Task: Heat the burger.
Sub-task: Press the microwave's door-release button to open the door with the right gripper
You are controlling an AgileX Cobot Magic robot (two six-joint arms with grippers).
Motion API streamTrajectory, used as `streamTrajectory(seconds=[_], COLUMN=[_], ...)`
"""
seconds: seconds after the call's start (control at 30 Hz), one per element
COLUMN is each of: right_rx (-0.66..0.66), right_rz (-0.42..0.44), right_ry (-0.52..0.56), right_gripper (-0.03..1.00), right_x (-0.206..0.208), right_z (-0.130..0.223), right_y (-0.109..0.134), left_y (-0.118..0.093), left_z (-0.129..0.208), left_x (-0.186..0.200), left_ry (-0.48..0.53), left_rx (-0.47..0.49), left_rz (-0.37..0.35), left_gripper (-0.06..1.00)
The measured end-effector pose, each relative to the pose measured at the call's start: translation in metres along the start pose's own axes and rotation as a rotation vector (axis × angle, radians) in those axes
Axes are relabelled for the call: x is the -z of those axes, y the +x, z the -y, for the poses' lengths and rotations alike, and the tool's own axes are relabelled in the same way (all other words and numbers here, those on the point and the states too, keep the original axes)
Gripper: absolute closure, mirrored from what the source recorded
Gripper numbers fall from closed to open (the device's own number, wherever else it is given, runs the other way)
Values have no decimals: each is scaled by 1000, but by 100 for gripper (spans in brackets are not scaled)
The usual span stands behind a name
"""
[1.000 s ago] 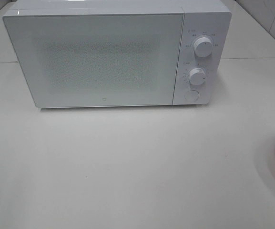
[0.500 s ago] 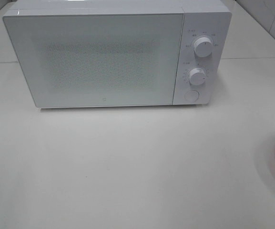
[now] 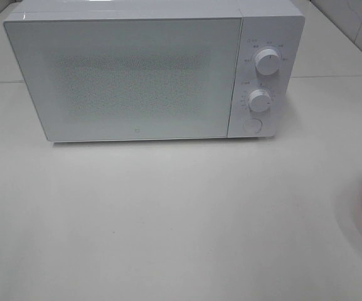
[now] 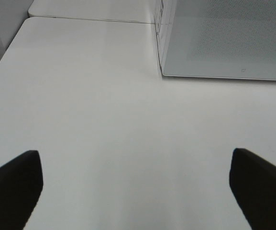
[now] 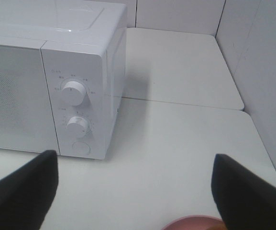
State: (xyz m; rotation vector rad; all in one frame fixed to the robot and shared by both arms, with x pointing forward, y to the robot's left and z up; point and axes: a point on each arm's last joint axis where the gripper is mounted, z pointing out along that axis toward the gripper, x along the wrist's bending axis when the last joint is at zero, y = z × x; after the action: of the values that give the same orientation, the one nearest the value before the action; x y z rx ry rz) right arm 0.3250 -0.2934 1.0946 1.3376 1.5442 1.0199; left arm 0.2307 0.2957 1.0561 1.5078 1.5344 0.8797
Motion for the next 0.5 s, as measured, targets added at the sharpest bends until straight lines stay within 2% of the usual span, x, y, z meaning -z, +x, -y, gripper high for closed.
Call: streamTrajectory(seconds=[0.5], right_rx=[14], right_rz=[-24], right_ry=[13], right_gripper=[20], right_x=[-58], right_z=[-11], right_y=[5], left_y=[0], left_z=[0], left_x=[0], left_ry=[0], left_rx=[0], left_rz=[0], left_gripper=[-3])
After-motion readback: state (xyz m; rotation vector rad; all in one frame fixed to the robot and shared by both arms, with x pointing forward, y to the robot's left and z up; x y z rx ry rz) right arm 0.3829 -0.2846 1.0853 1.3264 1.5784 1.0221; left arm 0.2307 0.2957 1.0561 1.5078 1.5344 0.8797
